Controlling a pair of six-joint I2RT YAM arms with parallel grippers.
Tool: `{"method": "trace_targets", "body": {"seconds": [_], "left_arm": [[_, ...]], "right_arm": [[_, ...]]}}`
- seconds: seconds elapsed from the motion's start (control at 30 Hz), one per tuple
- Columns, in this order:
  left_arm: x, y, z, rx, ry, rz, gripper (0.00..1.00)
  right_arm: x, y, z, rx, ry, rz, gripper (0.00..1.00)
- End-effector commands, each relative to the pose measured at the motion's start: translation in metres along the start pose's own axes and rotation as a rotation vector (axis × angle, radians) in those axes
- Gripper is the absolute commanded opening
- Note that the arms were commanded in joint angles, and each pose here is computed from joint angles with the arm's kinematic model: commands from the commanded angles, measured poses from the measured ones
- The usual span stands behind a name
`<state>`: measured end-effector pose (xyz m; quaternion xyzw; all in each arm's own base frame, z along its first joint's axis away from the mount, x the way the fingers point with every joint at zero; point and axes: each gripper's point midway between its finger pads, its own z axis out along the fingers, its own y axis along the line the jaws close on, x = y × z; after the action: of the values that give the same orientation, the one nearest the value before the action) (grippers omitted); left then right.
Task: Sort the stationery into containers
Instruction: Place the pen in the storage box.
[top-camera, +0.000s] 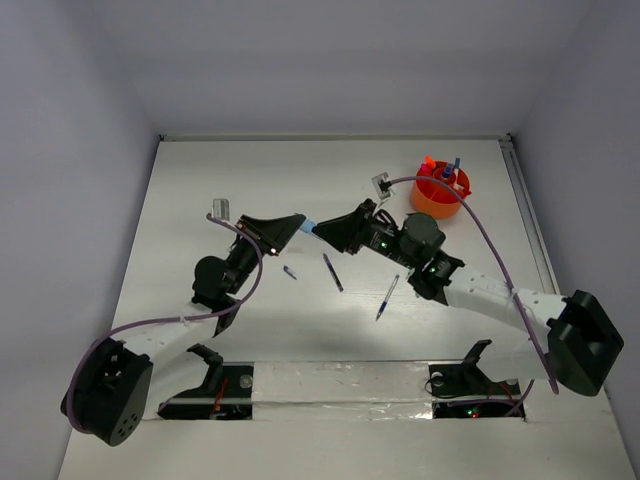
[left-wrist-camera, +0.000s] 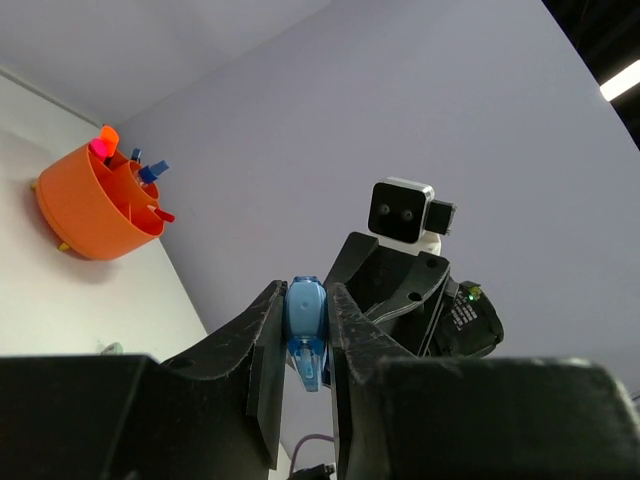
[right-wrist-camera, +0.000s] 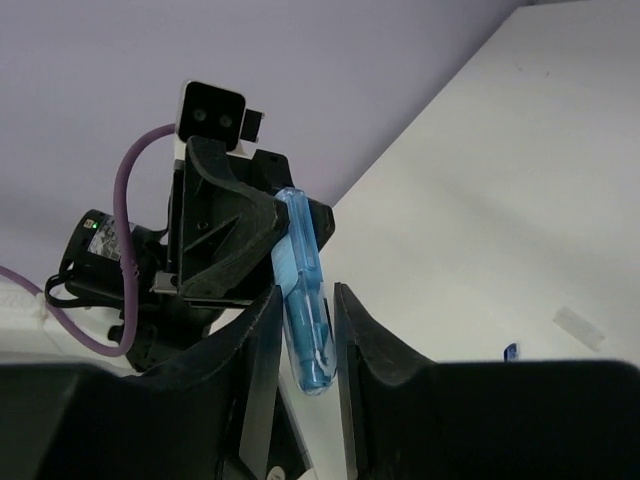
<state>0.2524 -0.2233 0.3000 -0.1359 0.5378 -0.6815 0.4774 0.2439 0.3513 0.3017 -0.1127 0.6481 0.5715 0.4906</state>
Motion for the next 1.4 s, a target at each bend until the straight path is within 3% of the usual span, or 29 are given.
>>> {"method": "trace_targets", "body": {"seconds": [0.0, 0.17, 0.37, 0.53, 0.67, 0.73, 0.93, 0.97, 1.17, 1.37], "left_arm": [[-0.009, -0.04, -0.006, 0.158, -0.043, 0.026, 0.0], [-0.011, -0.043, -0.007, 0.168, -0.055, 0.035, 0.0], [-0.015, -0.046, -0.008, 0.172, -0.075, 0.044, 0.0], [-0.015, -0.045, -0.007, 0.171, -0.073, 0.046, 0.0], [-0.012, -0.041, -0.007, 0.157, -0.058, 0.054, 0.01], [-0.007, -0.032, -0.006, 0.12, -0.033, 0.072, 0.07], [-0.002, -0.026, -0.005, 0.093, -0.001, 0.106, 0.5], [-0.001, -0.026, -0.005, 0.091, 0.007, 0.115, 0.62], [0.001, -0.022, -0.002, 0.052, 0.034, 0.168, 0.97], [0.0, 0.009, -0.001, -0.123, 0.088, 0.355, 0.99]], "right_arm": [[-0.031, 0.024, 0.01, -0.078, -0.08, -0.013, 0.31], [-0.025, 0.024, 0.014, -0.086, -0.049, -0.008, 0.36], [-0.017, 0.025, 0.017, -0.106, -0.017, 0.014, 0.34], [-0.016, 0.027, 0.016, -0.128, -0.026, 0.037, 0.04], [-0.026, 0.023, 0.01, -0.085, -0.073, 0.018, 0.0], [-0.031, 0.025, 0.006, -0.069, -0.079, -0.018, 0.0], [-0.044, 0.022, 0.002, 0.0, -0.083, -0.073, 0.0], [-0.045, 0.021, 0.001, 0.011, -0.084, -0.078, 0.0], [-0.051, 0.001, -0.006, 0.128, -0.038, -0.127, 0.0], [-0.088, -0.061, -0.057, 0.424, 0.053, -0.21, 0.0]]}}
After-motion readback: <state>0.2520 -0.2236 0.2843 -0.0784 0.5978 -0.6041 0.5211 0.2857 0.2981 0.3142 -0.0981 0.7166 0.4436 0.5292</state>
